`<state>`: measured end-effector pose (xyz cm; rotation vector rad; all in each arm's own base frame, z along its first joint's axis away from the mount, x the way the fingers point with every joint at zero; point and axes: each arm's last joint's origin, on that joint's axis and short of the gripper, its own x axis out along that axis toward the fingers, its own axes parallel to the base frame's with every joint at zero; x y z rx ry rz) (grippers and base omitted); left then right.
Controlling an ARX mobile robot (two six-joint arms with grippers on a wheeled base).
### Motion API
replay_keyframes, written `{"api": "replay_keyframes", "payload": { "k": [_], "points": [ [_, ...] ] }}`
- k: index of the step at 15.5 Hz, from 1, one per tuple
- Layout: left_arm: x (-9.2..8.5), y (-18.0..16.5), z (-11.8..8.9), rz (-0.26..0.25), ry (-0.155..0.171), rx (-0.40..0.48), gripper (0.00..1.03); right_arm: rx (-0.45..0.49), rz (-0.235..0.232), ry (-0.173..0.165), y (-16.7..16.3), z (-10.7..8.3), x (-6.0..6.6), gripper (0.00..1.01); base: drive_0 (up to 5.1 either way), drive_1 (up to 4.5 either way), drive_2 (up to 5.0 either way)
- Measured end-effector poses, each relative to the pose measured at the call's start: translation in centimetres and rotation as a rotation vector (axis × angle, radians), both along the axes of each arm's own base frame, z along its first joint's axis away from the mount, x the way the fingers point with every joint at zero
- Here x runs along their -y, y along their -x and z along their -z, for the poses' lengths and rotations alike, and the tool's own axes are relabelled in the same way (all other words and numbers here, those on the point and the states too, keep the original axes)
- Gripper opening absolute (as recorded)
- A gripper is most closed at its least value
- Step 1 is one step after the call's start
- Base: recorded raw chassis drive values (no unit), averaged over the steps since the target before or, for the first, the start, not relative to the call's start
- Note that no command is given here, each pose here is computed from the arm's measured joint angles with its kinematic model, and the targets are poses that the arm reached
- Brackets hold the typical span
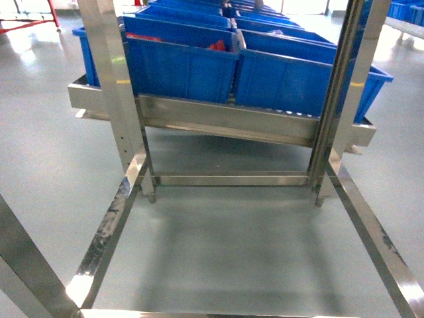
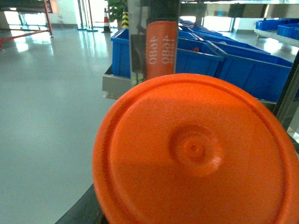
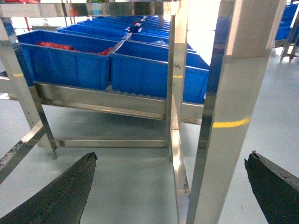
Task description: Pick capacitor and pack into box
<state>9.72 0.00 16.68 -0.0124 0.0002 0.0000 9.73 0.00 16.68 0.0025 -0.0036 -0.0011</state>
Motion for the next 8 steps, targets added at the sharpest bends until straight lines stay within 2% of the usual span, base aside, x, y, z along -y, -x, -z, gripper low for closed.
{"api": "replay_keyframes", "payload": {
  "k": [8],
  "points": [
    [0.00,0.00,0.00,0.000,-0.002,0.000,0.45,-0.003,-0.001,0.000,0.00,0.03,0.00,0.98,-5.0,2.45,2.4]
  ]
}}
